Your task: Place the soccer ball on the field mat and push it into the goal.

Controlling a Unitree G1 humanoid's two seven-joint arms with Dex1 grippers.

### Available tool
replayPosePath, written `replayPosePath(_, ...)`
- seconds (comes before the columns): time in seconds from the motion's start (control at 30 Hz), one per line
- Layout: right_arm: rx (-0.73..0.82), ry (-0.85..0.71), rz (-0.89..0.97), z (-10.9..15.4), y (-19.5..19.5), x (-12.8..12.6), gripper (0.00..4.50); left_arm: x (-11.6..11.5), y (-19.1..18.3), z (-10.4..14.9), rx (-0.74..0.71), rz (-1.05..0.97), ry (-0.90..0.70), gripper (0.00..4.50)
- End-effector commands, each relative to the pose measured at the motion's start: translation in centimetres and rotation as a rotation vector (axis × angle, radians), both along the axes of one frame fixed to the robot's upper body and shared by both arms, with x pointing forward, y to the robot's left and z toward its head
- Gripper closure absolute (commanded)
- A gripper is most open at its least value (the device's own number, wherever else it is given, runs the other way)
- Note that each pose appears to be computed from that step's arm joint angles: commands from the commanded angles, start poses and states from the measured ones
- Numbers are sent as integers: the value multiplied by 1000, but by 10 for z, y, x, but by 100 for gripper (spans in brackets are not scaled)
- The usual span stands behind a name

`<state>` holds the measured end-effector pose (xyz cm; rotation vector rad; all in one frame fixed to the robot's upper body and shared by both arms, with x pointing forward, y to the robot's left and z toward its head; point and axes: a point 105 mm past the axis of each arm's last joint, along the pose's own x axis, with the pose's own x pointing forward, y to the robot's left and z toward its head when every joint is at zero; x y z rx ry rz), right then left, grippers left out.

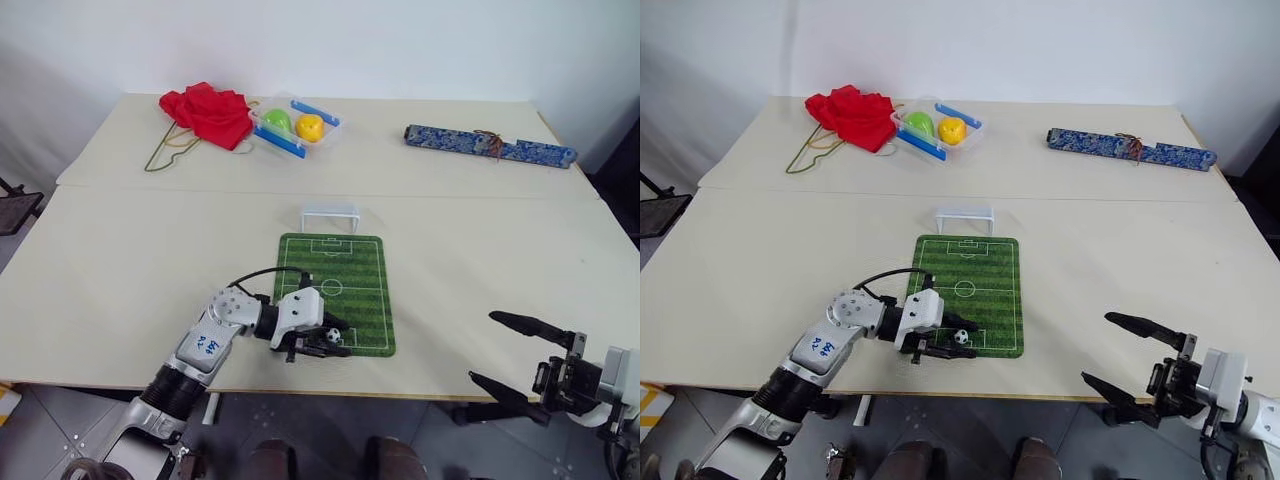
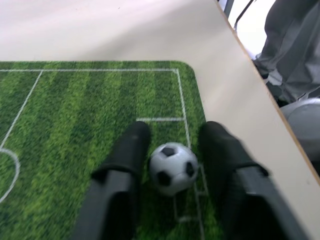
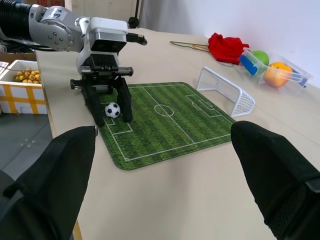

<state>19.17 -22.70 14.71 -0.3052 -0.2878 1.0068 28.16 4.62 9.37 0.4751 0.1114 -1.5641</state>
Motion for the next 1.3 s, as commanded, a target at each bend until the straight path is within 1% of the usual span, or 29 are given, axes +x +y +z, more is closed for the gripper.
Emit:
replayPosePath(0.03,-2,-21,4,6,3,-1,0,0,-5,13,-40,-13,-43,142)
replayPosePath(0.3,6,-6,11,5,7,1,0,0,-5,19,-71,-21,-59,142)
replayPosePath(0.4,9,1,13,4,7,2,0,2,-5,25,-106,-14,-69,142)
replayPosePath(0.53,10,17,18,3,7,2,0,-1,-3,53,-253,-54,-60,142)
replayPosePath(0.63,8,21,16,4,5,3,0,-10,14,75,-319,-105,-85,142)
replayPosePath(0.7,6,20,14,6,2,4,0,-13,30,84,-326,-96,-96,142)
replayPosePath(0.8,-1,19,13,9,-2,5,0,-16,53,89,-302,-57,-87,142)
replayPosePath(0.87,-13,14,19,10,-6,6,0,-23,78,80,-226,-2,-68,182)
replayPosePath(0.9,-14,8,24,11,-8,8,0,-29,87,69,-177,25,-63,200)
replayPosePath(0.93,-17,1,24,13,-10,10,0,-34,92,60,-144,39,-67,229)
replayPosePath(1.0,-18,0,21,14,-15,14,0,-39,97,48,-128,75,-56,293)
replayPosePath(1.07,-25,-5,43,14,-18,13,0,-50,97,34,-123,90,-30,348)
replayPosePath(1.17,-28,4,92,12,-19,9,0,-67,88,17,-138,77,9,444)
replayPosePath(1.3,-72,39,209,0,-11,-3,0,-72,70,10,-163,70,16,447)
